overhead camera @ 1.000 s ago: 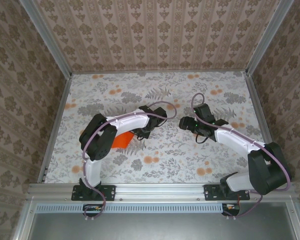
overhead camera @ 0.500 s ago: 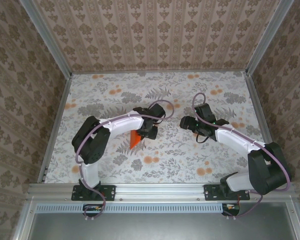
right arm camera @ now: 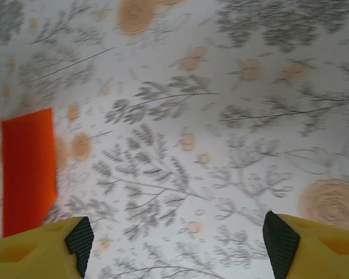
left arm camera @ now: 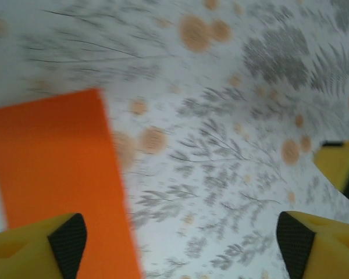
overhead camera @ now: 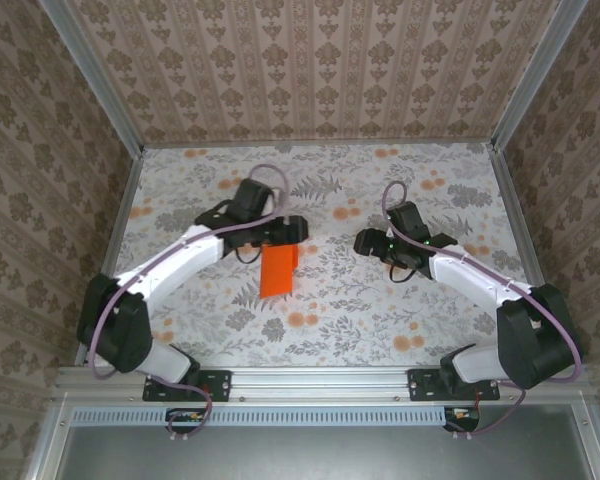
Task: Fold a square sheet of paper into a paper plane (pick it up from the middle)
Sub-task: Turn over the paper at the center of the table, then rotate the paper at the center of the table.
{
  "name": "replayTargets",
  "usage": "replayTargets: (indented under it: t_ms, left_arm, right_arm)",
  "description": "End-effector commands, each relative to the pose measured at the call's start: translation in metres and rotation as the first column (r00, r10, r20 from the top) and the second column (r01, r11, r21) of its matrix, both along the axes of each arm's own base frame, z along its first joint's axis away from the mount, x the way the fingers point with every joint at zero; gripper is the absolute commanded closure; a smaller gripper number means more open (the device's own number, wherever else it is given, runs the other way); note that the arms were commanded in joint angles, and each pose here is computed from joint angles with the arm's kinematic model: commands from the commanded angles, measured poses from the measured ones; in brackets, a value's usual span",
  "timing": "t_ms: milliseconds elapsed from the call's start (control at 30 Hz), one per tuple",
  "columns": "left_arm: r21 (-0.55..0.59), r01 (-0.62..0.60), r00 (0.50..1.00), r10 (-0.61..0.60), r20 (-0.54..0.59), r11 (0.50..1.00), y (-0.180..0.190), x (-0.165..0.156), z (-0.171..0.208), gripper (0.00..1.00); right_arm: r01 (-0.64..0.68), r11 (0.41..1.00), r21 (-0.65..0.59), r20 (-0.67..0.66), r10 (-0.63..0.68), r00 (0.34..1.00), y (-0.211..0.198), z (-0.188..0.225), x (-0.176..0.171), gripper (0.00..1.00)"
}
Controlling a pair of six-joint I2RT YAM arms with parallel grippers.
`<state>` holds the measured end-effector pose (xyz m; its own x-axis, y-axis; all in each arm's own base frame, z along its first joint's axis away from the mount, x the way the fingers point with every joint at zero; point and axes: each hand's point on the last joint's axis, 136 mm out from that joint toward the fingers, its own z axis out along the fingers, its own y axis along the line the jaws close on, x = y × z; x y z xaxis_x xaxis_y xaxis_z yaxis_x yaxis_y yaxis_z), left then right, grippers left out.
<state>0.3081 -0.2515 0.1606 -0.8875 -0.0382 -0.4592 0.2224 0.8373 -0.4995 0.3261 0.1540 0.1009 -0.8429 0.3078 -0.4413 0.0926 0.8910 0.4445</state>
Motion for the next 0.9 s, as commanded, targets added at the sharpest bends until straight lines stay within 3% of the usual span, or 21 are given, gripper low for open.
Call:
replayTargets:
  t_ms: [0, 167, 400, 667, 867]
  left_arm:
    - [-0.061, -0.113, 0.993, 0.110, -0.050, 0.992, 0.033, 0.000, -0.008, 0.07]
    - [-0.042, -0.322, 0.941, 0.315, -0.121, 0.946, 0.105, -0.004, -0.040, 0.00]
    - [-0.019, -0.469, 0.870, 0.458, -0.183, 0.883, 0.160, -0.024, -0.068, 0.00]
    - [-0.045, -0.473, 0.867, 0.455, -0.203, 0.880, 0.165, -0.029, -0.074, 0.00]
    - [-0.079, -0.438, 0.888, 0.417, -0.194, 0.895, 0.157, -0.026, -0.068, 0.00]
  right_arm:
    - [-0.140, 0.989, 0.048, 0.044, 0.138, 0.989, 0.046, 0.018, 0.006, 0.20]
    - [-0.316, 0.944, 0.091, 0.066, 0.311, 0.948, 0.129, 0.026, -0.003, 0.23]
    - [-0.488, 0.862, 0.136, 0.023, 0.489, 0.872, 0.236, 0.013, -0.019, 0.46]
    - [-0.486, 0.873, 0.037, -0.126, 0.486, 0.865, 0.258, -0.039, -0.018, 0.50]
    - [-0.547, 0.836, -0.031, -0.201, 0.531, 0.823, 0.250, -0.068, -0.024, 0.50]
